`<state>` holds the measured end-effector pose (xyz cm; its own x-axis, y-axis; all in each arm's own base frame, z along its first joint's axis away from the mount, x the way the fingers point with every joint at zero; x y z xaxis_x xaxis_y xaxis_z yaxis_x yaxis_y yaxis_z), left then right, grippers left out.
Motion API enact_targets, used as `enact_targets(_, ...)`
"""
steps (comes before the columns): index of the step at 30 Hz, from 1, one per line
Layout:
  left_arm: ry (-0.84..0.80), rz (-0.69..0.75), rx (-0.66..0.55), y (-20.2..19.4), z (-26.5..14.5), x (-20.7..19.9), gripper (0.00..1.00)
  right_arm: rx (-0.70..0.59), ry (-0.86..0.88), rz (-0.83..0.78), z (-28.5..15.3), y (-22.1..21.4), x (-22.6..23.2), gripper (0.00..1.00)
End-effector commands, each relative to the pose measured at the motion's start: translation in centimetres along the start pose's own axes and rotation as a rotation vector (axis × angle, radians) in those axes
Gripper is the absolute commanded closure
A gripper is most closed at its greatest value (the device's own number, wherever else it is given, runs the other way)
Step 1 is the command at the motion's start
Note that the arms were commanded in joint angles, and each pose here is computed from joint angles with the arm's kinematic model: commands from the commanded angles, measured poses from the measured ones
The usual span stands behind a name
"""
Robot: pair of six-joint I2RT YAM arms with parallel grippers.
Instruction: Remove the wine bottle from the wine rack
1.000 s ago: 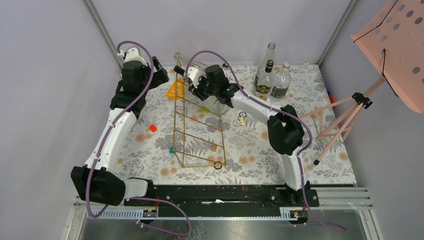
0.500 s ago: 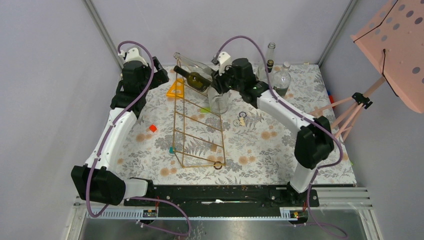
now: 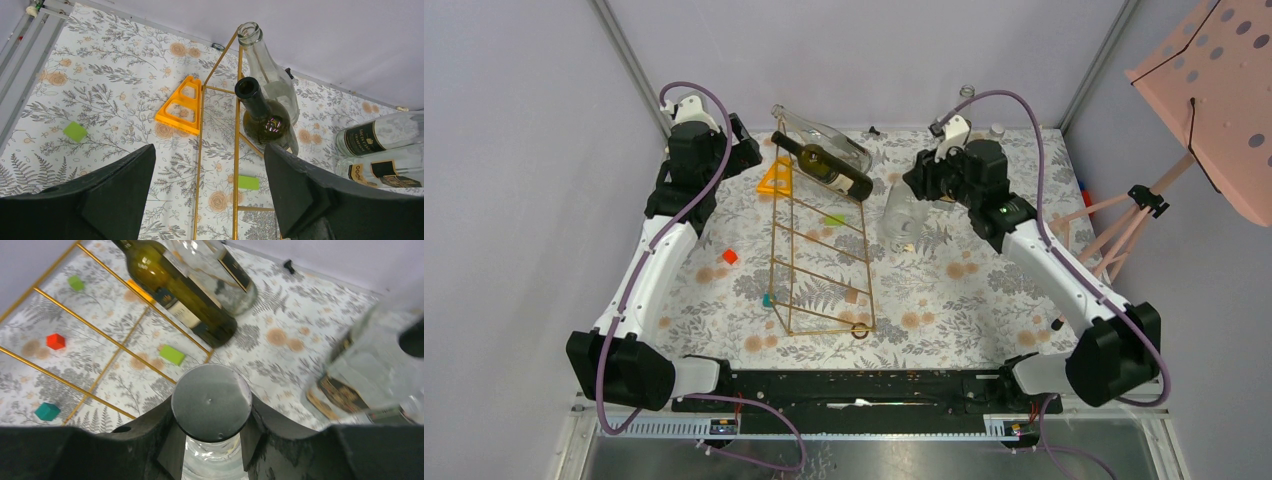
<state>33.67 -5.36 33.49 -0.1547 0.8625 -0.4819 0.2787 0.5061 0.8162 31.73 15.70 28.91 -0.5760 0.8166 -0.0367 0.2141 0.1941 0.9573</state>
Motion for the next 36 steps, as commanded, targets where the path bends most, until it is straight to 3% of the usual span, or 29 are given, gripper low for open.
enact_targets(1,-0.040,-0.012,-0.039,1.3,-0.2,-0.8,0.16,-0.250,-0.194,-0.029,-4.5,4.8,-1.9,1.00)
enact_targets(9,-0.031,-0.007,-0.038,1.2,0.0,-0.6,0.16,-0.144,-0.524,0.065,-7.0,0.6,-6.5,1.00)
enact_targets(16,-0.033,-0.006,-0.026,1.1,0.2,-0.7,0.16,-0.114,-0.712,0.172,-7.6,-1.1,-10.5,1.00)
enact_targets(27,-0.030,0.002,-0.036,1.3,0.0,-0.7,0.17,-0.184,-0.775,0.118,-2.8,1.8,-14.9,1.00)
enact_targets(36,-0.033,0.004,-0.034,1.3,0.0,-0.7,0.16,-0.246,-0.741,0.101,0.8,1.0,-16.6,1.00)
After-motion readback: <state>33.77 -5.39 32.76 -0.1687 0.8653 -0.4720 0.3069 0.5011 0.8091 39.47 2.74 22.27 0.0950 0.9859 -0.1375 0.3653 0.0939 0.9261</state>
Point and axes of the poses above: each gripper's point midway between its finger pads, its own z axis out along the fingers, its own x axis along the line the jaws close on, y = z × x, the point moved 8 cm from there along -z, back along the fingers, and after that the axes turned 9 degrees about -z, right-handed, at the moved point
